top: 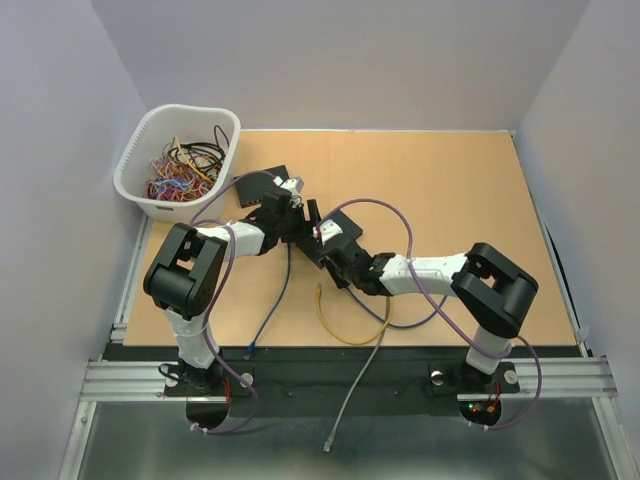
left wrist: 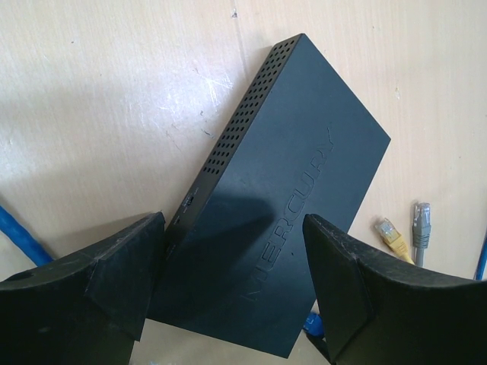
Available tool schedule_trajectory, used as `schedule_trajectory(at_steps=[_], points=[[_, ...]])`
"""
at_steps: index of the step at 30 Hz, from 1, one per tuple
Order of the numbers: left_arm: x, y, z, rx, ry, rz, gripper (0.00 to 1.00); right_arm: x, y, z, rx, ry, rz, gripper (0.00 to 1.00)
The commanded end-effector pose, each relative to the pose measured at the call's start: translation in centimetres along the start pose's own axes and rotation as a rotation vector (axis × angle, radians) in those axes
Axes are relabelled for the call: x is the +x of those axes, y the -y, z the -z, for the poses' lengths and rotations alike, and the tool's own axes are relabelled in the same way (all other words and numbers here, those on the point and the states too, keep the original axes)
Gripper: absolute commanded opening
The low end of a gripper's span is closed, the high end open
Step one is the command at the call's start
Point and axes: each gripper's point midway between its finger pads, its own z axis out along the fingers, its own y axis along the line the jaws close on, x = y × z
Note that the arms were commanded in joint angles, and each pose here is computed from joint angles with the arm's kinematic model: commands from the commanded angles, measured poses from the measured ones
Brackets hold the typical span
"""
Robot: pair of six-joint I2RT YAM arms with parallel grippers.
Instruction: Insert the plug into the switch port
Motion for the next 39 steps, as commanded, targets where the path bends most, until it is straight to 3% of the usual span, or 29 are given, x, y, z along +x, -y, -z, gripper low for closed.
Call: schedule_trajectory(at_steps=[1, 21, 29, 39], points=[[2.2, 0.8, 1.0, 0.037, -0.077, -0.005, 0.84, -5.0, -1.2, 1.1, -0.061, 0.191, 0.024, 0.0], [4.9, 0.5, 0.8, 0.048, -0.147, -0.027, 0.83, -7.2, -1.1, 0.9, -0.063, 0.332, 0.072, 0.01], [6.1, 0.5, 0.6, 0.05, -0.172, -0.029, 0.82, -7.0, -0.8, 0.2, -0.032, 0.325, 0.114, 0.0], [7.8, 0.8, 1.4, 0.053, -0.192, -0.038, 0.82, -6.8, -0.8, -0.7, -0.013, 0.313, 0.053, 0.0]])
